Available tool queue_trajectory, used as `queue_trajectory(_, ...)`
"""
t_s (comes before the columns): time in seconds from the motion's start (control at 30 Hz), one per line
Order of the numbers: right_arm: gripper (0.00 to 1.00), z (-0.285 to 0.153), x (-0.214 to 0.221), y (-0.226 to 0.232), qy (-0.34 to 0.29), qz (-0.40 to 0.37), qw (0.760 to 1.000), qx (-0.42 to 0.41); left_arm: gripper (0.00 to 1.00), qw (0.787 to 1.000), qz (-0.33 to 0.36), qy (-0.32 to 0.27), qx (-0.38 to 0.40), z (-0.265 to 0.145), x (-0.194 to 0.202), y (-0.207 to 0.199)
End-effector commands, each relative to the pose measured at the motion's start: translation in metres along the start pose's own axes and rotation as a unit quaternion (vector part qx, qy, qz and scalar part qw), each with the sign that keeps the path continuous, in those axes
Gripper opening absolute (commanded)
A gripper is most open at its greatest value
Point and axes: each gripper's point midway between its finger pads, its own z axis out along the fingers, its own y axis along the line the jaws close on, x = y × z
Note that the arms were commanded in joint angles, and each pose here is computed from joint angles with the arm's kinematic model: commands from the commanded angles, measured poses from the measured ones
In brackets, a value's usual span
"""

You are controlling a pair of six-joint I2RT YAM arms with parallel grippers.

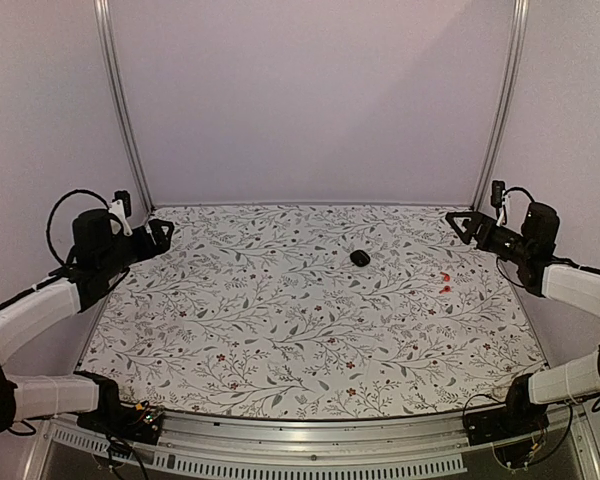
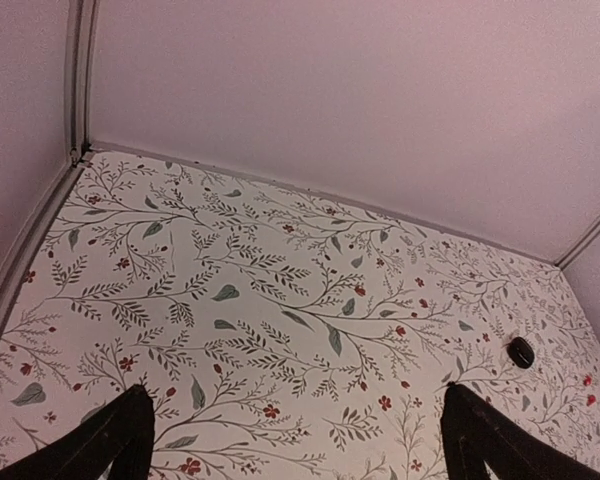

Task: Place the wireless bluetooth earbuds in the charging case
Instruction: Reset both arms

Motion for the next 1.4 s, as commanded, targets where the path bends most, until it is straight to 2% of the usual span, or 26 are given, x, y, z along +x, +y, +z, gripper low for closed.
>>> queue_trajectory(0.0,0.99,0.0,0.001,-0.001,0.002,0.002,1.0,0.001,1.0,1.0,0.0,0.0,0.001,0.001,0.0,0.0)
queue_trajectory(0.83,0.99,0.0,0.001,-0.001,0.002,0.002,1.0,0.001,1.0,1.0,0.0,0.0,0.001,0.001,0.0,0.0)
queue_trajectory(1.37,0.99,-0.008,-0.013,0.018,-0.01,-0.02,1.0,-0.018,1.0,1.0,-0.005,-0.002,-0.009,-0.002,-0.01,0.0)
